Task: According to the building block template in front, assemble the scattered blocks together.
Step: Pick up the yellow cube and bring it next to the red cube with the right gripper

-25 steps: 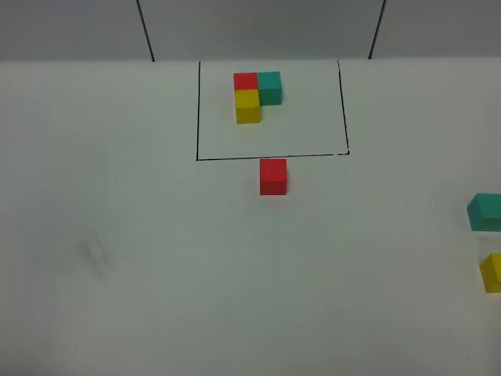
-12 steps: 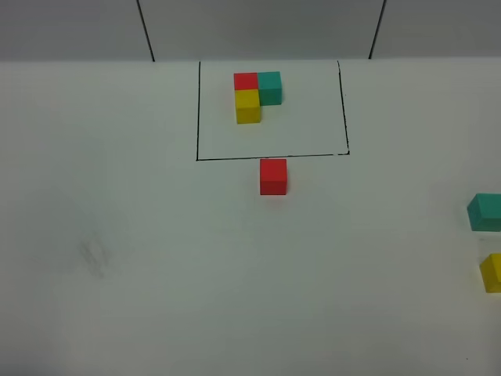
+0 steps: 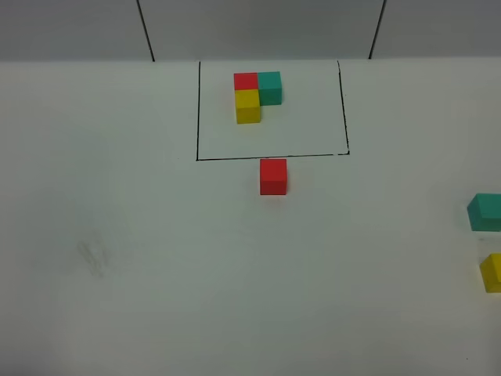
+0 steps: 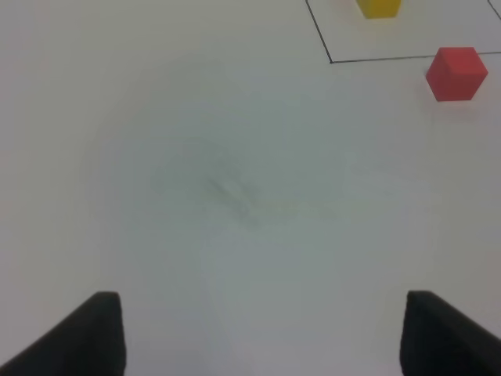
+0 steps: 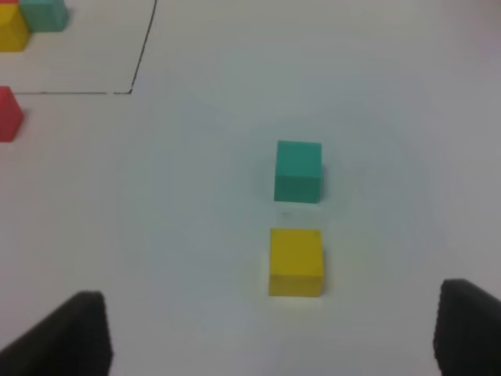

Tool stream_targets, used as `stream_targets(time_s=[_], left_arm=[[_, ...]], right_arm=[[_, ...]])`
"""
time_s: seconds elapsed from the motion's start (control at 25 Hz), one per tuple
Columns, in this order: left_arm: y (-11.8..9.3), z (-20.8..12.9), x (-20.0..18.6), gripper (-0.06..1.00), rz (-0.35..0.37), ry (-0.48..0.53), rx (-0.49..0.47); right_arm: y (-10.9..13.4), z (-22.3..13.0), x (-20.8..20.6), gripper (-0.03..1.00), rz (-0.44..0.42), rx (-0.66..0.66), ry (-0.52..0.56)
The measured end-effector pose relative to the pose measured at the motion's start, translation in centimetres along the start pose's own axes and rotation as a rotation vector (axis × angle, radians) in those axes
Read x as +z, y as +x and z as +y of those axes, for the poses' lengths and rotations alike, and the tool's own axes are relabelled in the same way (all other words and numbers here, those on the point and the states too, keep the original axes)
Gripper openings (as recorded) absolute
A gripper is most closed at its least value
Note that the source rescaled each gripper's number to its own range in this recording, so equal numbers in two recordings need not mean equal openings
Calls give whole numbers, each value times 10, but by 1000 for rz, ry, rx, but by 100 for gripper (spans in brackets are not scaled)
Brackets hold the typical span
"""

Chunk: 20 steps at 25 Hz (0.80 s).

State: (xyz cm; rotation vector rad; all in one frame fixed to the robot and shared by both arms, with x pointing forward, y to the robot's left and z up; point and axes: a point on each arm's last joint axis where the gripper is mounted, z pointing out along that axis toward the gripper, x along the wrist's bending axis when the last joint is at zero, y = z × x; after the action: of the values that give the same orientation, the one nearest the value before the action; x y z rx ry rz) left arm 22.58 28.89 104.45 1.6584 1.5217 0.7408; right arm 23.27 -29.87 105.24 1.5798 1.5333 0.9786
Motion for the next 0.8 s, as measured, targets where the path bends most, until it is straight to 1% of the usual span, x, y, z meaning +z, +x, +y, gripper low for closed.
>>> stream_targets(time_s=[0.8], left_arm=[[0, 0, 0, 70, 0, 0, 0]], right_arm=[[0, 0, 0, 70, 0, 0, 0]])
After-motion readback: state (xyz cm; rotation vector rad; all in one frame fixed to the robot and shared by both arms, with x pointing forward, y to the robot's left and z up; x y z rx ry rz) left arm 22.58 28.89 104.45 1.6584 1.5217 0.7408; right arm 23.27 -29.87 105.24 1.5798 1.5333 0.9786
